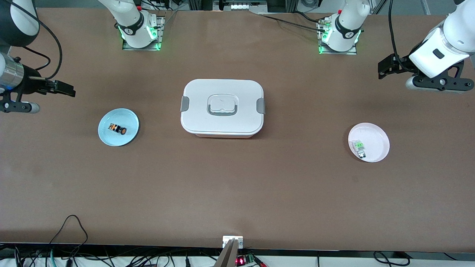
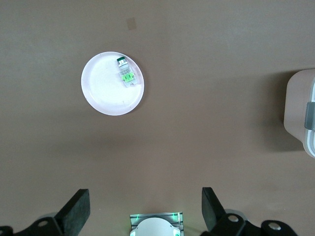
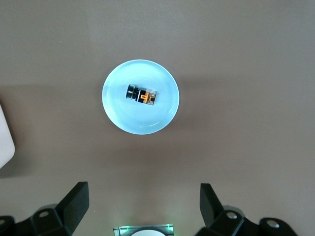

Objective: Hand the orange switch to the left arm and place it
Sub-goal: 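Move the right gripper toward the blue plate with the orange switch, then lower the right gripper and grasp the orange switch on the plate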

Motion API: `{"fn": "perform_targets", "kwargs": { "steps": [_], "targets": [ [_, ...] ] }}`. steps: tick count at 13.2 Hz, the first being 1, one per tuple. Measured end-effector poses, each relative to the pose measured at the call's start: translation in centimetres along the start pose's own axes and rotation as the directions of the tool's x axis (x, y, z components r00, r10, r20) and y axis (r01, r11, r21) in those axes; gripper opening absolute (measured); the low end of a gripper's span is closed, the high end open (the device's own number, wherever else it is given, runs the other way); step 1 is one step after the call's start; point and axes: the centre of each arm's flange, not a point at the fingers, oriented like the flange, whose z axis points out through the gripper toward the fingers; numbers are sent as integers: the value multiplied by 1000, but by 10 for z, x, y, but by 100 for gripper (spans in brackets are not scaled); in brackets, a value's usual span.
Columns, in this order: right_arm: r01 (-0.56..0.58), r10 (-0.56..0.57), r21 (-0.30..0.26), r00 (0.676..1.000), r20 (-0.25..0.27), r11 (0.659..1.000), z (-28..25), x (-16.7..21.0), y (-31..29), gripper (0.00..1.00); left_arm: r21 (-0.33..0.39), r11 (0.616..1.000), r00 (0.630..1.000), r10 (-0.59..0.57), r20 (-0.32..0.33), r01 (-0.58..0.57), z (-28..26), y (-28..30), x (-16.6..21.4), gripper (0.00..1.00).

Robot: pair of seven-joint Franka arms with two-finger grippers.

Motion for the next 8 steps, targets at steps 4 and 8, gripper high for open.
{"fn": "perform_targets", "kwargs": {
  "steps": [4,8],
  "targets": [
    [2,-2,-3,1000,-11,1000,28,25,-2,100,1,1000,1000,9,-2,-9,-1,5,0,100],
    [-65,65,-1,998,-25,998,79,39,-5,100,1,1000,1000,9,-3,-9,-1,5,0,100]
  ]
}}
